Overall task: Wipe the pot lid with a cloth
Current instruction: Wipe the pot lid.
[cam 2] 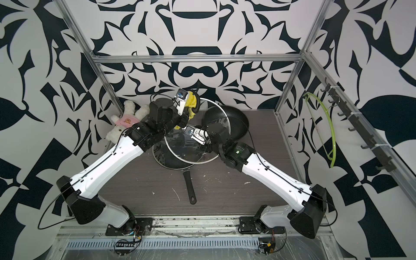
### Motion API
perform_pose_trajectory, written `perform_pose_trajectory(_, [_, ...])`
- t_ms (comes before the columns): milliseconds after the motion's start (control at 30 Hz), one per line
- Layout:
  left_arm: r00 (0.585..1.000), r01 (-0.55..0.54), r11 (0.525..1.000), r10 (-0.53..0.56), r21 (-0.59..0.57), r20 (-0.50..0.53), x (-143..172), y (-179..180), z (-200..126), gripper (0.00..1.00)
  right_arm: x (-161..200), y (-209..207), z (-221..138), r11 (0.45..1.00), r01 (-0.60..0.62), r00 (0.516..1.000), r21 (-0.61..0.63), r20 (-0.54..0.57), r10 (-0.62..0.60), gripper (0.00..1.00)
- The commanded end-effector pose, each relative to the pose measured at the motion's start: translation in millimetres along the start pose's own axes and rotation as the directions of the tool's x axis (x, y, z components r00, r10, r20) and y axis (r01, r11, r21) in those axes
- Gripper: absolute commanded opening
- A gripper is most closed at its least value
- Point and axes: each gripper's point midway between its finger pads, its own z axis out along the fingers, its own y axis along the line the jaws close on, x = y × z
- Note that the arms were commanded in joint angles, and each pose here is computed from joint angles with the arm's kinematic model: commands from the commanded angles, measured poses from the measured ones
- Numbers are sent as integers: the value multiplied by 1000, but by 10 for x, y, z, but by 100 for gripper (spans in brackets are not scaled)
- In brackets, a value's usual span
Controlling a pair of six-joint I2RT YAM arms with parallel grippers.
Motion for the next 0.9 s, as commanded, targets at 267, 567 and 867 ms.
perform_pose_trajectory(267, [854, 510, 858, -496, -64, 154, 67, 308, -320, 0, -951, -1398, -792, 823, -487, 822, 294, 473, 318, 0])
perform_pose_trajectory(567, [781, 619, 785, -613, -11, 120, 239, 22, -325, 0, -1024, -1759, -726, 730, -619, 730, 289, 555, 399, 0])
perform_pose_trajectory(867, [789, 612, 788, -614, 72, 12, 392, -528, -146, 0, -1116, -1928, -467, 707, -672, 676, 220, 573, 463, 0])
